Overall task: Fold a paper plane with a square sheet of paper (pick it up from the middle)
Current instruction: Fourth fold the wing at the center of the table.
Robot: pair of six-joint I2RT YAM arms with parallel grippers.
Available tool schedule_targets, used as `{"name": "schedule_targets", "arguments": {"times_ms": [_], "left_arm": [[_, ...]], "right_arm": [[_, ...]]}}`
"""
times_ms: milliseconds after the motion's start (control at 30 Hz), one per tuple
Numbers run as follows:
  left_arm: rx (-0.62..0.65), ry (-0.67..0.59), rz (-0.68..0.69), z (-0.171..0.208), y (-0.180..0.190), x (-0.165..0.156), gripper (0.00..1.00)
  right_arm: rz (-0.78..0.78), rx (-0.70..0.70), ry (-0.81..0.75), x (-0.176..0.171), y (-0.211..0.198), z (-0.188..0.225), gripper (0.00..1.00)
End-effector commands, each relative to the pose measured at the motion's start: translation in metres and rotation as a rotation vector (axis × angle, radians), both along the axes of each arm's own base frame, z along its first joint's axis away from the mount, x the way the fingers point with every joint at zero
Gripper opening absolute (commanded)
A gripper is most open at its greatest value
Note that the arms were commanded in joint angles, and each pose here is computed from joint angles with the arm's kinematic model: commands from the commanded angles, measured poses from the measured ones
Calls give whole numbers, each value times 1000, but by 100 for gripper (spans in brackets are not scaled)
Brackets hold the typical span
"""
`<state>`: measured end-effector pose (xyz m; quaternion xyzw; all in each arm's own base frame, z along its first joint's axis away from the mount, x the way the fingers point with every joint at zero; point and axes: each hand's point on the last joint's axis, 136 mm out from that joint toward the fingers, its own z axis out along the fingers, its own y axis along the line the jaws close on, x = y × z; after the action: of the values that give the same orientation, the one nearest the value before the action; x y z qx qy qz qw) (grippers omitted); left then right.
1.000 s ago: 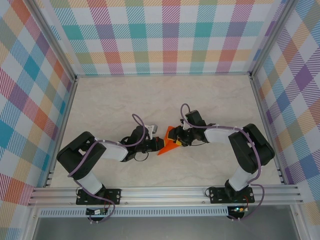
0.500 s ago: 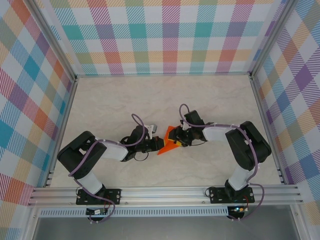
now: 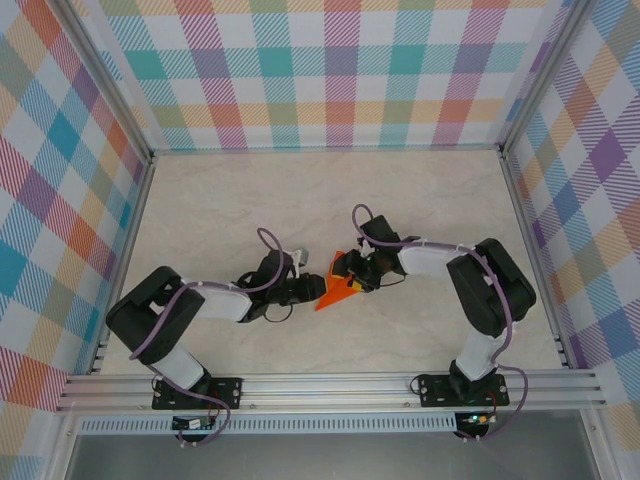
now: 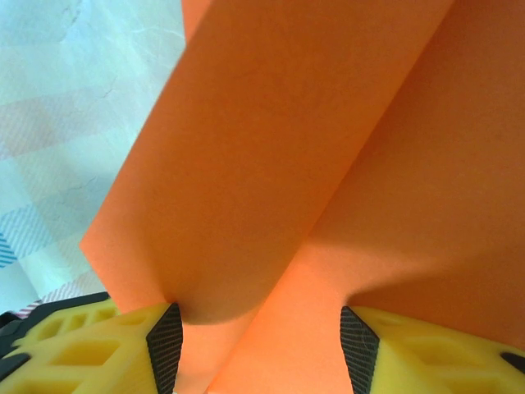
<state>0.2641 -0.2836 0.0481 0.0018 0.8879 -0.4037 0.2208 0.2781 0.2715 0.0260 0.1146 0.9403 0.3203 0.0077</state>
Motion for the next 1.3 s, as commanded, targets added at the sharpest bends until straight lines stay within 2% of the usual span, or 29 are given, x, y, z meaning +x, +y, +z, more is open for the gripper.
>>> {"name": "schedule_targets", "arguments": {"times_ms": [0, 100, 233, 333, 633, 867, 1133, 1267], "left_arm": [[26, 10, 63, 4, 18, 3, 28], [-6, 25, 76, 14, 18, 4, 27], [-53, 67, -30, 24, -2, -3, 19], [-81, 72, -50, 28, -10, -1, 15], [-103, 114, -78, 19, -22, 4, 12], [-14, 157, -55, -3, -17, 8, 3], [32, 189, -42, -18, -12, 6, 0], [40, 193, -35, -20, -11, 8, 0]], "right_arm": [[-67, -270, 160, -29, -46, -49, 57], [-72, -309, 181, -33, -51, -55, 57], [-67, -361, 203, -37, -54, -59, 56], [-61, -388, 223, -41, -57, -62, 45], [-44, -437, 254, -45, -60, -69, 52], [-55, -445, 265, -46, -61, -71, 52], [-69, -450, 272, -48, -63, -72, 49], [-69, -468, 288, -50, -65, -74, 44]]}}
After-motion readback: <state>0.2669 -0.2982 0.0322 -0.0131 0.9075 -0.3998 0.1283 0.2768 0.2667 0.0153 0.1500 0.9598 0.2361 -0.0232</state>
